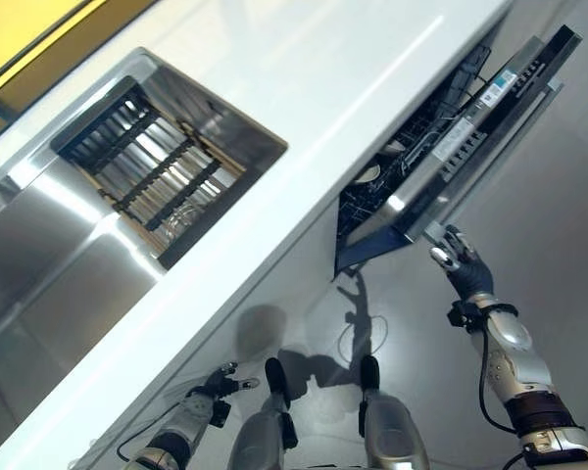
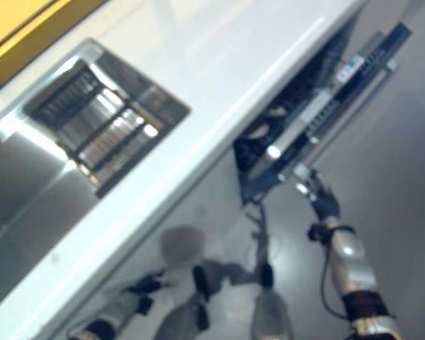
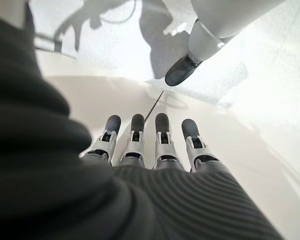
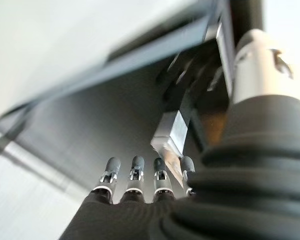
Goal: Take plates into dishwasher
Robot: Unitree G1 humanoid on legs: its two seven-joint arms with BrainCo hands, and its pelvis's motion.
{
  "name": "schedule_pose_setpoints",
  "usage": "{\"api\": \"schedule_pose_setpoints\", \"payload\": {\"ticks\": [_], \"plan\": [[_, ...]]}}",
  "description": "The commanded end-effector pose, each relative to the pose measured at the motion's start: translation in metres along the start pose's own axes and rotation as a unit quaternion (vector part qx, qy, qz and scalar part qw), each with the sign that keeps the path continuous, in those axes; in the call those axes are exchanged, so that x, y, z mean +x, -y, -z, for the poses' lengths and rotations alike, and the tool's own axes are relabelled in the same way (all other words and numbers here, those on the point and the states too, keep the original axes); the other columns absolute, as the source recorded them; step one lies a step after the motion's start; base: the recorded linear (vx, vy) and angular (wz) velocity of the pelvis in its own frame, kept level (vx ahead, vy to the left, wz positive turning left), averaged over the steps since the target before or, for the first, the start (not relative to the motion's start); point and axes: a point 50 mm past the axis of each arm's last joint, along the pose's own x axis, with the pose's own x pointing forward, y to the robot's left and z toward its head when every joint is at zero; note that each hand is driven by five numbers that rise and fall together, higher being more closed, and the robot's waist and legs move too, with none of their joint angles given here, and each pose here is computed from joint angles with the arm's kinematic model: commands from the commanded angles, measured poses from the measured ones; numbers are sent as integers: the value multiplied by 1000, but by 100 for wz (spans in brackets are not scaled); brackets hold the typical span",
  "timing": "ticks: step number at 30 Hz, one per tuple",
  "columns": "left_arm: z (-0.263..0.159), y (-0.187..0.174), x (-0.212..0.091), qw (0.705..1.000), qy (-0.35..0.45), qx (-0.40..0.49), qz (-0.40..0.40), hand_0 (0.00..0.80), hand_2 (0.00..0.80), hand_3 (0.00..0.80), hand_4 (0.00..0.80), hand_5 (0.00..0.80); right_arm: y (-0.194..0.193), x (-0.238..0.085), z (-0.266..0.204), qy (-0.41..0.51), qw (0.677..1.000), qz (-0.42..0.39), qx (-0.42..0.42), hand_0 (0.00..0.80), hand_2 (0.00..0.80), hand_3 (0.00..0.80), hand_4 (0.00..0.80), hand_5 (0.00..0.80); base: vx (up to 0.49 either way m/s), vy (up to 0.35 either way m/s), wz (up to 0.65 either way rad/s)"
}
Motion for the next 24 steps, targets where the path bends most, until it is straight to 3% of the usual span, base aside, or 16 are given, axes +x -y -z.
{"api": "schedule_pose_setpoints", "payload": {"ticks": [1, 8, 13, 16, 19, 24], "plan": [[4, -32, -2, 998, -13, 24, -48, 0, 0, 0, 0, 0, -96, 34, -61, 141, 969, -204, 8, 0, 0, 0, 0, 0, 107, -13, 29], [15, -30, -5, 998, -24, 14, -52, 0, 0, 0, 0, 0, -95, 33, -60, 146, 967, -207, 20, 0, 0, 0, 0, 0, 73, -10, 22], [24, -31, -8, 998, -32, 2, -60, 0, 0, 0, 0, 0, -110, 20, -57, 142, 940, -306, 43, 0, 0, 0, 0, 0, 62, -29, 8], [28, -34, -9, 997, -37, -1, -63, 0, 0, 0, 0, 0, -119, 4, -39, 87, 917, -387, 46, 0, 0, 0, 0, 0, 63, -43, 10], [34, -36, -12, 997, -43, -3, -66, 0, 0, 0, 0, 0, -116, -12, -10, 14, 911, -411, 37, 0, 0, 0, 0, 0, 42, -45, 17], [38, -38, -14, 996, -50, -4, -73, 0, 0, 0, 0, 0, -94, -37, 51, -122, 923, -366, 1, 0, 0, 0, 0, 0, 12, -29, 24]]}}
